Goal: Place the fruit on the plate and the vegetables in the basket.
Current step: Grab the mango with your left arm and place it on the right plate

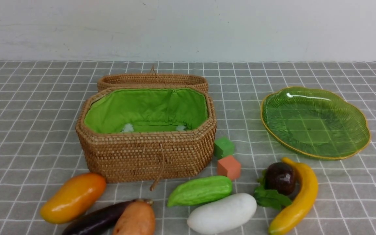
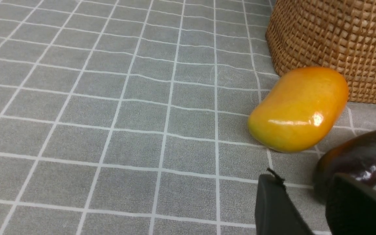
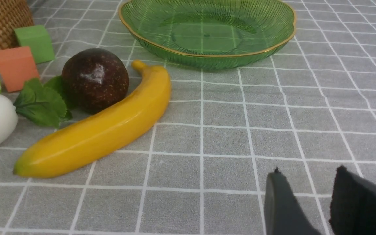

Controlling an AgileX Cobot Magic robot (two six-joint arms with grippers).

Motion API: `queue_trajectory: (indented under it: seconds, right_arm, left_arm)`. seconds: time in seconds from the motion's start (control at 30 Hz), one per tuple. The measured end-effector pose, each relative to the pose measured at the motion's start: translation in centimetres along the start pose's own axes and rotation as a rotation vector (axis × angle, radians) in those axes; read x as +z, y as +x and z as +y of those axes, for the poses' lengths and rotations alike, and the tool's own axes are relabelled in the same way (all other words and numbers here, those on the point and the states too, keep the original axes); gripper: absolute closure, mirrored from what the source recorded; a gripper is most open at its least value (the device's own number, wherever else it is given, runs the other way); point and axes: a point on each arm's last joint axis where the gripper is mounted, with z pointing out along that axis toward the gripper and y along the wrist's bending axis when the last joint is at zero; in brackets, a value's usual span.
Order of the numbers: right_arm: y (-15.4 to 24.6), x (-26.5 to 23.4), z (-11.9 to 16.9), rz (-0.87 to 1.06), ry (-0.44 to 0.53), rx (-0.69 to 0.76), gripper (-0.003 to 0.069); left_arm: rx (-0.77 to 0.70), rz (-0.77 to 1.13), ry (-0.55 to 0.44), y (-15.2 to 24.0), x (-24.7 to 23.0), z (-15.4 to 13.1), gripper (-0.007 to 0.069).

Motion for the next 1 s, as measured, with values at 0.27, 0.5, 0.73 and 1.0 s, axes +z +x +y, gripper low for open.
queue_trajectory:
  seconds: [0.27, 0.5, 0.73, 1.0]
  right_arm:
    - [0.0, 0.0, 0.0, 0.0, 0.0, 0.0, 0.0417]
    - [0.0, 0.0, 0.0, 0.0, 0.0, 0.0, 0.0417]
    - [0.0, 0.0, 0.0, 0.0, 0.0, 0.0, 0.0417]
    - [0.0, 0.0, 0.0, 0.0, 0.0, 0.0, 0.0417]
  left_arm:
    - [0.0, 0.0, 0.0, 0.0, 0.0, 0.0, 0.0386]
    - [0.0, 0.0, 0.0, 0.0, 0.0, 0.0, 0.0386]
    - [0.004, -0.047, 0.007, -0.4, 0.0, -0.1, 0.0386]
    - [-0.469, -0.484, 0.172, -4.4, -1.1, -0.4, 0.0386]
